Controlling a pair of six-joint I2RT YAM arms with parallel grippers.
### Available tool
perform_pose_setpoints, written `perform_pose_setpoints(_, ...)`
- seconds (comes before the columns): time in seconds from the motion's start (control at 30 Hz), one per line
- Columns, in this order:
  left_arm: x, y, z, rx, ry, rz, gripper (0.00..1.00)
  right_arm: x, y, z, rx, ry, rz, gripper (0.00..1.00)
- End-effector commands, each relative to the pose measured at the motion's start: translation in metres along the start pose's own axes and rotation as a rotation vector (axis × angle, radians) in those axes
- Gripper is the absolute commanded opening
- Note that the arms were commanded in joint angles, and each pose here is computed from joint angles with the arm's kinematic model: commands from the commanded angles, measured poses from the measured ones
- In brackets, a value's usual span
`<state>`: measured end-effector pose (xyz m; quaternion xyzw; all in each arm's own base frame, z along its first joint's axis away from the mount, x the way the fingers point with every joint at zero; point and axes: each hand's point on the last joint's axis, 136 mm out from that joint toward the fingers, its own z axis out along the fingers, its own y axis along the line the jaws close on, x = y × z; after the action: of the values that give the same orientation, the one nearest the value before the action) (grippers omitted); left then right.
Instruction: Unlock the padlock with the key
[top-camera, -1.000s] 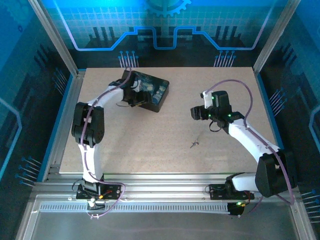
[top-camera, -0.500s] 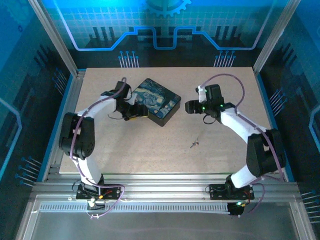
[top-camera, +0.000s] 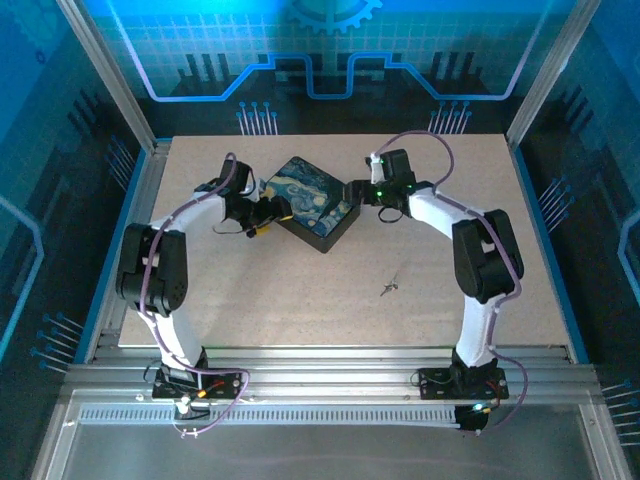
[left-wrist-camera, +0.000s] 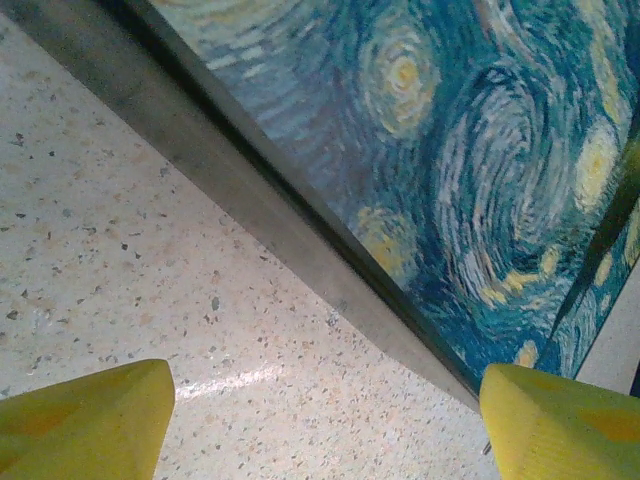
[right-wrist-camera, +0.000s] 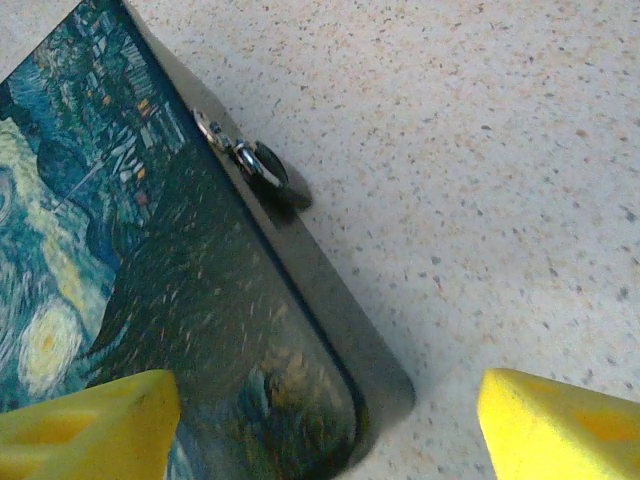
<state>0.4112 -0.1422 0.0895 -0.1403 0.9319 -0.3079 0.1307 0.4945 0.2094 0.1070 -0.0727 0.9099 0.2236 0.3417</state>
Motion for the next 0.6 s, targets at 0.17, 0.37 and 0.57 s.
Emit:
perform_pose_setpoints(0.17,-0.025,0.001,0.0,0.013,-0.06,-0.076,0.81,-0.006,0.031,0.019,-0.124,0.014,-0.032,0.76)
perform_pose_setpoints(0.37,-0.043,0.002,0.005,0.013,-0.08,-0.101,0.81,0.012,0.056,0.009,-0.175,0.047,-0.08,0.73)
perform_pose_setpoints(0.57,-0.063,0.001,0.008,0.01,-0.096,-0.108,0.82,0.047,0.087,-0.006,-0.191,0.103,-0.127,0.72)
